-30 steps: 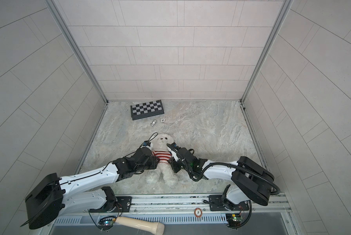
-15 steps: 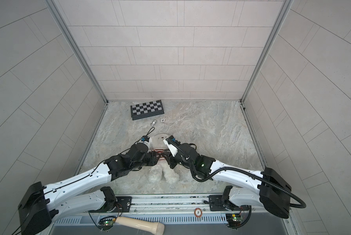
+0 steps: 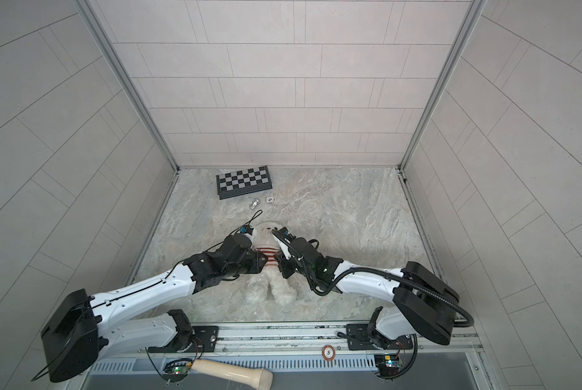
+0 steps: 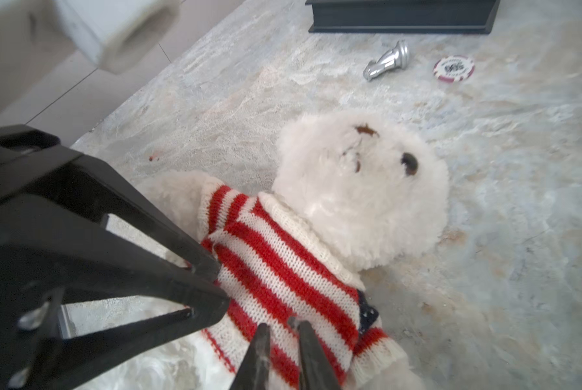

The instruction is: Dress the teddy bear

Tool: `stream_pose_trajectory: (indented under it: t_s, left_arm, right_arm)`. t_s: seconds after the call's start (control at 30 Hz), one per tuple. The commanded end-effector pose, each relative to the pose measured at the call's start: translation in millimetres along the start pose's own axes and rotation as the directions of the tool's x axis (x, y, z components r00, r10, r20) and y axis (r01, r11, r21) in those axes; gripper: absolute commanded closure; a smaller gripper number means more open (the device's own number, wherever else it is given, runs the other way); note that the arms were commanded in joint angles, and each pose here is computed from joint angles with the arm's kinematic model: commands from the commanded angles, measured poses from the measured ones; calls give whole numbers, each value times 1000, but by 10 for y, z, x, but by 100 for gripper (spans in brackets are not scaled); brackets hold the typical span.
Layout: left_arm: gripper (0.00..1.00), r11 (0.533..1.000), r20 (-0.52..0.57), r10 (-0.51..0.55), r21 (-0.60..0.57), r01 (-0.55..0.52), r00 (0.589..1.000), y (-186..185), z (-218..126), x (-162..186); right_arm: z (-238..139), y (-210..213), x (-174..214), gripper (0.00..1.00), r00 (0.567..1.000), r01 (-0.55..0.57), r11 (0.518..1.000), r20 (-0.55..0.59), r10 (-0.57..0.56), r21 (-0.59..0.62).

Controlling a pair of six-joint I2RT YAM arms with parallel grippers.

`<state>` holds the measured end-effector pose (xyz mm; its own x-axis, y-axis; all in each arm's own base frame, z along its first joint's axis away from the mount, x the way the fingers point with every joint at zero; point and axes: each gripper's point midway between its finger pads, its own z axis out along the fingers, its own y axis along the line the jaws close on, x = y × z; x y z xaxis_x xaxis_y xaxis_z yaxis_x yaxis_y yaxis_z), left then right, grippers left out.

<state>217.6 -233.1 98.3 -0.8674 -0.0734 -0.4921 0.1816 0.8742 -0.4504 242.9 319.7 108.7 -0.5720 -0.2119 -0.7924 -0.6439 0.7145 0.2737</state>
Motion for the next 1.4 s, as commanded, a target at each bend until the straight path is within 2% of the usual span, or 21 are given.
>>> stream_pose_trajectory:
  t_s: [0.0, 0.3, 0.43, 0.5, 0.53, 0.6, 0.7, 0.87, 0.97, 1.07, 1.1, 1.13, 1.27, 1.37]
  left_arm:
    - [70, 999, -17, -12, -39, 12, 1000, 167, 81, 128]
    - [70, 997, -31, -20, -73, 17, 999, 361, 100, 318]
    - [69, 997, -25, -22, -78, 20, 999, 396, 74, 337]
    - [66, 999, 14, -4, -55, 5, 1000, 319, 2, 227]
    - [62, 1000, 47, 8, -30, -7, 999, 255, -56, 145]
    - [41, 999, 132, 36, 15, -38, 991, 132, -213, -42]
    - [18, 995, 248, 89, 28, -99, 965, 54, -478, -280]
    - [1, 989, 362, 145, -23, -146, 921, 112, -883, -529]
    - [0, 990, 420, 141, -75, -120, 896, 248, -1071, -623]
    - [0, 981, 478, 155, -175, -79, 865, 473, -1256, -711]
    - [0, 977, 500, 159, -206, -62, 851, 543, -1324, -745]
    - [0, 971, 519, 163, -235, -43, 839, 609, -1380, -774]
    - [0, 928, 582, 214, -371, 22, 784, 859, -1583, -882]
    - [0, 875, 613, 286, -480, 60, 736, 1024, -1700, -968]
  right_arm:
    - [85, 7, 149, 81, 998, -55, 998, -12, 55, -29]
    - [86, -150, 406, 83, 994, -90, 995, -61, 92, 33]
    - [63, -152, 386, 83, 995, -82, 996, -57, 84, 37]
    - [28, -83, 270, 80, 997, -66, 998, -31, 66, 11]
    - [-2, -36, 201, 78, 998, -56, 998, -15, 56, -8]
    - [-88, 70, -5, 72, 998, -29, 999, 45, 31, -45]
    - [-296, 113, -286, 64, 990, 2, 999, 142, 4, -45]
    - [-771, -211, -522, 50, 970, 19, 990, 237, -52, 137]
    - [-1059, -503, -570, 42, 963, -10, 972, 263, -53, 235]
    - [-1355, -834, -574, 30, 956, -62, 940, 291, -40, 335]
    - [-1463, -947, -570, 16, 951, -79, 924, 306, -43, 373]
    - [-1555, -1058, -552, 8, 948, -94, 906, 316, -45, 412]
    - [-1961, -1525, -443, 1, 920, -191, 799, 387, -56, 570]
    - [-2196, -1834, -315, 1, 903, -264, 689, 423, -68, 675]
